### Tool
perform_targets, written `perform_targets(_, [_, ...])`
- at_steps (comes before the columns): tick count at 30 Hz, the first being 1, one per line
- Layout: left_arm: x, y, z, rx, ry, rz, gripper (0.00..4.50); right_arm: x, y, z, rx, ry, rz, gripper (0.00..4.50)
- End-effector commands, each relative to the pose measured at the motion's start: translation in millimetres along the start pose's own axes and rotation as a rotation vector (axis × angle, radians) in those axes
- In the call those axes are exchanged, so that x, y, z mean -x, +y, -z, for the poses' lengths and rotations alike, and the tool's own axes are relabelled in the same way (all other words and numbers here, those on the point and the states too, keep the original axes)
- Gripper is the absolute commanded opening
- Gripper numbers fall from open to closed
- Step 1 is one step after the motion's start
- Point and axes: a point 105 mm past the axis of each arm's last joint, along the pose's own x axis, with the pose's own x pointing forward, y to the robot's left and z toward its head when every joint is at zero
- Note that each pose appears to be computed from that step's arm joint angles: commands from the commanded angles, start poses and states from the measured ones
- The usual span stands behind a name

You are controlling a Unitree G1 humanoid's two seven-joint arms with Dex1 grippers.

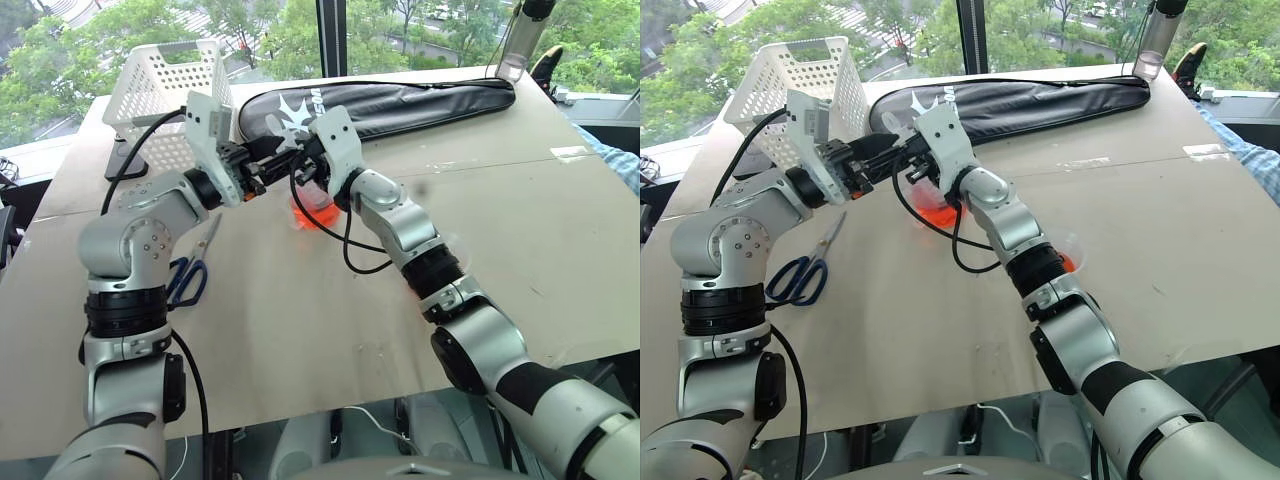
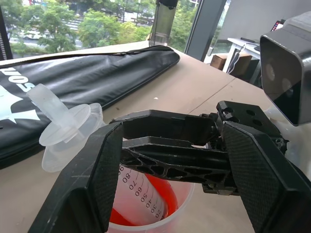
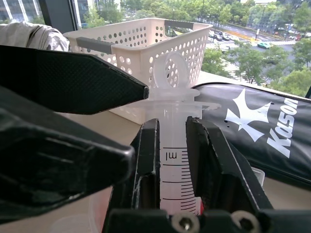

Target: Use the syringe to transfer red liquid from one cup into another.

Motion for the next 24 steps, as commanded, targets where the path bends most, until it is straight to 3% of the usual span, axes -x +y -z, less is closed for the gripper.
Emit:
perform_targets(1, [6,-3,-19,-0.039,-0.071,0.001,3.29,-5,21,-29,0.01,-0.081,-0.058,0.92])
perform_targets(6, [8,-3,-22,-0.029,-0.085,0.007,3.29,1,24,-35,-0.011,-0.081,-0.088,0.92])
perform_targets(14, [13,-4,-25,-0.001,-0.114,0.013,3.29,14,20,-49,-0.006,-0.075,-0.091,4.48])
perform_targets(24, [32,18,-26,0.087,-0.15,-0.077,3.29,30,15,-47,0.036,0.002,-0.105,4.48])
